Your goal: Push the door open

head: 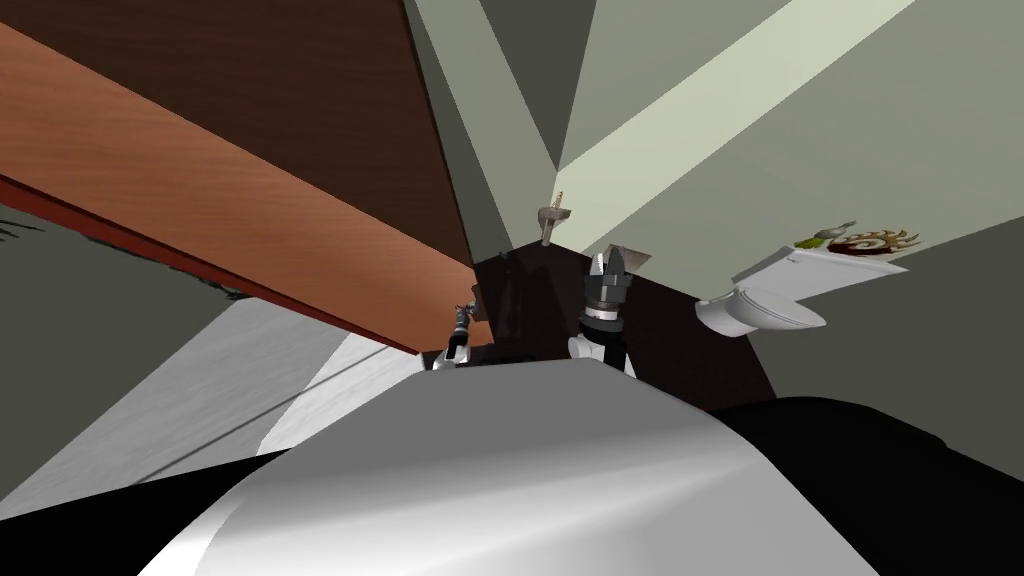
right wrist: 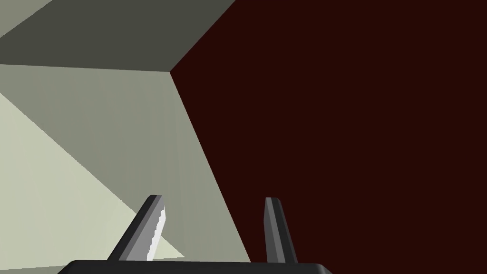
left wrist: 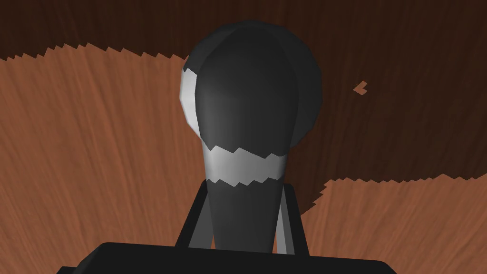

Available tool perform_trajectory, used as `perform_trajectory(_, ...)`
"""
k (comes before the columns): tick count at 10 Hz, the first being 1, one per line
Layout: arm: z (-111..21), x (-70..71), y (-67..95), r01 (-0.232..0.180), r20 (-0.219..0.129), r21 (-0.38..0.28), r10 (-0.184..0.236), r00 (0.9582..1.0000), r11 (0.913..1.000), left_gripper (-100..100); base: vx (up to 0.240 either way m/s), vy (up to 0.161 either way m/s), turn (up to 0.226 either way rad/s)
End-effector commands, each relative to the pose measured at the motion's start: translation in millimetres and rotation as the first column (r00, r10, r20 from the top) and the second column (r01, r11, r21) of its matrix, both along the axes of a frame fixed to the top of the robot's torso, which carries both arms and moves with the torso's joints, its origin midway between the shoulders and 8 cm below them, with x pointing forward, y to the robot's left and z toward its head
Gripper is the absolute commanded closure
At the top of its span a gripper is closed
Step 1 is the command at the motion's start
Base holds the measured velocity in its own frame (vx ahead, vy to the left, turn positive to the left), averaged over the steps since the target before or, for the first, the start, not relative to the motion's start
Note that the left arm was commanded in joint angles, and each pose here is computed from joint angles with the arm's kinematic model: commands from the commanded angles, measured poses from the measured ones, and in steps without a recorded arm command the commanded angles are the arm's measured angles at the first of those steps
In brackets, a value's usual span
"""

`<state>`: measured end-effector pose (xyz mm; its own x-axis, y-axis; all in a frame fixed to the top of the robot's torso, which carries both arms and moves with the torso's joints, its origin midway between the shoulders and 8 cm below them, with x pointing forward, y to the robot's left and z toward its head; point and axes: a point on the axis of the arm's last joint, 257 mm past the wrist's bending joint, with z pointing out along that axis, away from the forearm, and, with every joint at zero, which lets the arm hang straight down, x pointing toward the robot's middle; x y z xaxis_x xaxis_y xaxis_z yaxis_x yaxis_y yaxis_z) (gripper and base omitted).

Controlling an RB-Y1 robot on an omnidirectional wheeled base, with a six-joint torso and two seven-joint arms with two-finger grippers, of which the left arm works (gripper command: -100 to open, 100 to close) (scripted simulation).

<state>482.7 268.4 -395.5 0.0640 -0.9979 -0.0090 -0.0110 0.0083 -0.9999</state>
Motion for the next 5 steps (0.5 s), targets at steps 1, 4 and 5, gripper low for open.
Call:
perform_trajectory(1,0.0,0.0,0.0,0.000,0.000,0.000,0.000,1.0000,1.0000,100,0.077,-0.037,0.040)
perform_trajectory(4,3.1,-0.8,25.4,-0.052,0.007,0.006,0.052,0.9986,0.9986,100,0.182,-0.064,0.049)
perform_trajectory(5,3.5,-1.4,31.8,-0.067,0.008,0.006,0.066,0.9978,0.9978,100,0.227,-0.118,0.064)
